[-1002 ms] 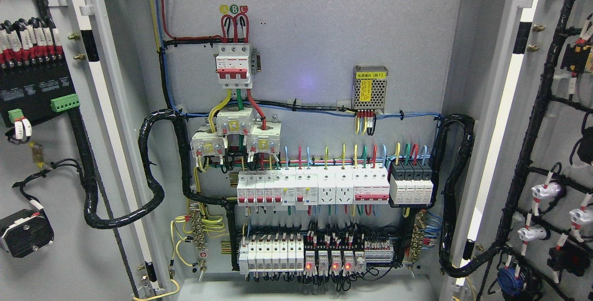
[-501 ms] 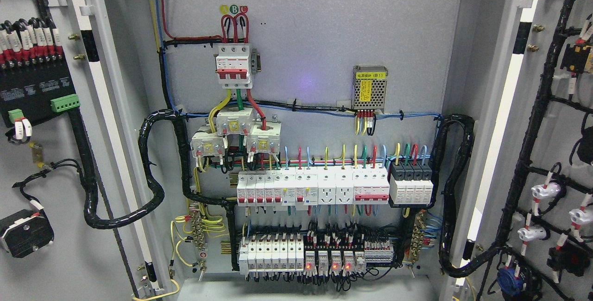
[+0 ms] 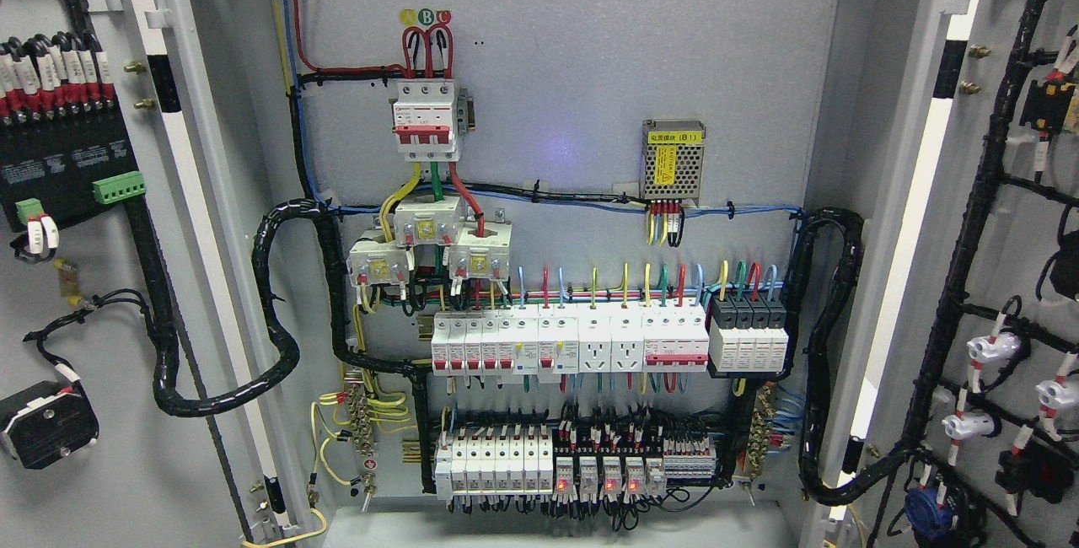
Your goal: Open door with both hands
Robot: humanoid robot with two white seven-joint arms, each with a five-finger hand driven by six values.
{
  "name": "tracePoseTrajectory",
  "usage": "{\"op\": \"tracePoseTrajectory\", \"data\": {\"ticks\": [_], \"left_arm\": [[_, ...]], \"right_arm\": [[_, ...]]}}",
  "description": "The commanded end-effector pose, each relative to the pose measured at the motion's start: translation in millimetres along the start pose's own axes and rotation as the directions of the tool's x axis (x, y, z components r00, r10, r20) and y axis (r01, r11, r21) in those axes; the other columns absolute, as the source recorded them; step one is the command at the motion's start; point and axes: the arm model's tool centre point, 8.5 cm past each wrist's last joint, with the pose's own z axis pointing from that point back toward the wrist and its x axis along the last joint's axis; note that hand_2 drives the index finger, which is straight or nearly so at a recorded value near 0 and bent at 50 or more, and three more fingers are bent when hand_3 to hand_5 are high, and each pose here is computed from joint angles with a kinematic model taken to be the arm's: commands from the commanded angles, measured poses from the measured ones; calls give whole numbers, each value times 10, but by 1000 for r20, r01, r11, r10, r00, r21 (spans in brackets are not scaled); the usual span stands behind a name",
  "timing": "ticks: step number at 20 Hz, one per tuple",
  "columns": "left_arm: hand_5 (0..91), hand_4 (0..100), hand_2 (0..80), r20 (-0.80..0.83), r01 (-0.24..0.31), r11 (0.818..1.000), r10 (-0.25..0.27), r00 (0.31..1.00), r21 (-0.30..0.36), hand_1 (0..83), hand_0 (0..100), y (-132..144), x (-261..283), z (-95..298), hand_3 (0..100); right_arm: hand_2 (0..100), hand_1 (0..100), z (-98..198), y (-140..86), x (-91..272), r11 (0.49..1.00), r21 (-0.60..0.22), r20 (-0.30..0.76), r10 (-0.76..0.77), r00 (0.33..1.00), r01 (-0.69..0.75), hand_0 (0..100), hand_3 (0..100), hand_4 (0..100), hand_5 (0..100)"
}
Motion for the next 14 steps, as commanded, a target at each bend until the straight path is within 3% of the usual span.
{"op": "tracePoseTrajectory", "data": {"ticks": [1, 3, 5, 9, 14], "left_arm": [[0, 0, 0, -320, 49, 998, -37, 947, 28, 0, 0, 14, -890, 728, 0], [0, 0, 0, -373, 62, 998, -47, 927, 28, 0, 0, -3, -1029, 893, 0], [0, 0, 0, -421, 73, 997, -73, 904, -16, 0, 0, -31, -1142, 1019, 0], [0, 0, 0, -502, 65, 997, -73, 862, -34, 0, 0, -65, -1359, 1225, 0], [0, 0, 0, -640, 100, 991, -135, 757, -92, 0, 0, -85, -1671, 1539, 0]], "right_arm": [[0, 0, 711, 123, -1123, 998, -34, -421, -61, 905, 51, 192, 0, 0, 0], [0, 0, 819, 190, -1293, 997, -45, -486, -71, 871, 57, 192, 0, 0, 0], [0, 0, 897, 208, -1427, 997, -53, -544, -75, 836, 55, 192, 0, 0, 0], [0, 0, 1053, 336, -1721, 992, -99, -679, -127, 723, 81, 192, 0, 0, 0], [0, 0, 1172, 588, -1932, 972, -189, -778, -233, 583, 136, 192, 0, 0, 0]]}}
